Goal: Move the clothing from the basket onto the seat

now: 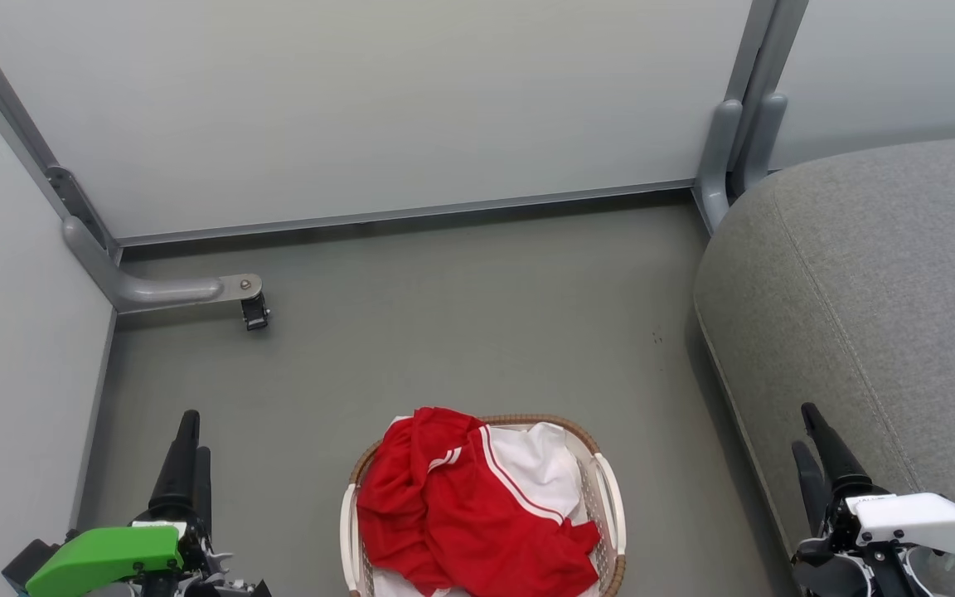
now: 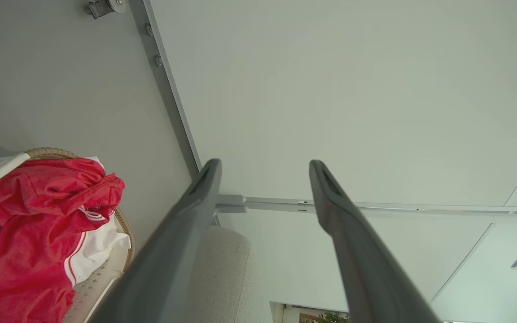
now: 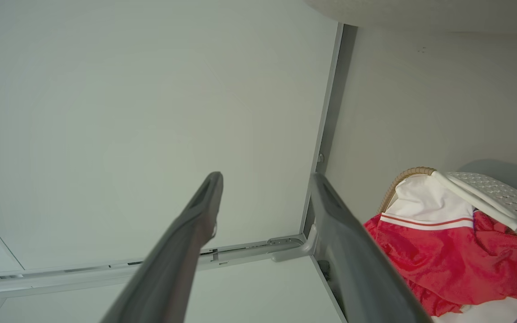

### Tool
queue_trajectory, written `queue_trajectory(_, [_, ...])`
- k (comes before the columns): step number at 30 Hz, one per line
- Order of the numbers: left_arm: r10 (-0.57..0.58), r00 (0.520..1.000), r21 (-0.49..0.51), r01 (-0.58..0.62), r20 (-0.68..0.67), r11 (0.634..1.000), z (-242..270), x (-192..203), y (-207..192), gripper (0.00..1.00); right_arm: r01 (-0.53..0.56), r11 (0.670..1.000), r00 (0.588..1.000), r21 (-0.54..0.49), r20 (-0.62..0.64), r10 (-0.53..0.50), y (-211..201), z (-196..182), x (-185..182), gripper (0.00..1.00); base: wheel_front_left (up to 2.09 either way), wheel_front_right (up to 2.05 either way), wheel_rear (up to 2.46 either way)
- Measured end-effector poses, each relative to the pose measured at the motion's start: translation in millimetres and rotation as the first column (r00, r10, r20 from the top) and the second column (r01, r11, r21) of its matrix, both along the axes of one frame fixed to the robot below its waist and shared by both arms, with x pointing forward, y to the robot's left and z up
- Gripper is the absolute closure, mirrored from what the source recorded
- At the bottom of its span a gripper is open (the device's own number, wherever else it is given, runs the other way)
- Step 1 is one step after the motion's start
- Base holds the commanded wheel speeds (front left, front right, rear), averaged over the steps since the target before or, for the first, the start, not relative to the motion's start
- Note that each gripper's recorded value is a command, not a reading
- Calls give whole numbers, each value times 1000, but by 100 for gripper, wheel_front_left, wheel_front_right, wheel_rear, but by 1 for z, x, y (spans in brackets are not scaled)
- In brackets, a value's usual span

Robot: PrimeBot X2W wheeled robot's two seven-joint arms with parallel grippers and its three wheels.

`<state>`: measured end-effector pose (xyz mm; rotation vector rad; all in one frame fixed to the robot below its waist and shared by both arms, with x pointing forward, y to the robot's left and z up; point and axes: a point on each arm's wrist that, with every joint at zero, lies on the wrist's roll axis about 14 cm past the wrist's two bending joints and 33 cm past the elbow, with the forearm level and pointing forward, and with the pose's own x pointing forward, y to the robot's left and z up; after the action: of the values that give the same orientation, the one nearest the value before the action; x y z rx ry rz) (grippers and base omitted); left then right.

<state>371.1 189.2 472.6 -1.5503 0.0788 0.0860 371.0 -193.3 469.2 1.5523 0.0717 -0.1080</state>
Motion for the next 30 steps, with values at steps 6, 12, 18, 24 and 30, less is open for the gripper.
queue_trajectory(6, [8, 1000, 42, -8, 11, 999, 3, -1, 0, 0, 22, 998, 1000, -62, 10, -21, -6, 4, 1, 0, 0, 0, 0])
queue_trajectory(12, [0, 999, 127, -6, 43, 992, 14, 1, -2, 0, 38, 988, 999, -149, 32, -34, -11, 12, 2, 0, 0, 0, 0])
queue_trajectory(18, [-22, 997, 255, 4, 68, 967, 23, 3, -6, 0, 40, 961, 998, -273, 65, -23, -11, 24, 4, 0, 0, 0, 0])
queue_trajectory(24, [-51, 995, 393, 11, 91, 919, 31, 4, -12, 0, 30, 904, 994, -427, 111, 20, -3, 41, 6, 0, 0, 0, 0])
queue_trajectory(30, [-78, 992, 537, 12, 101, 844, 37, 4, -17, 0, 10, 830, 991, -557, 119, 68, 8, 46, 5, 0, 0, 0, 0])
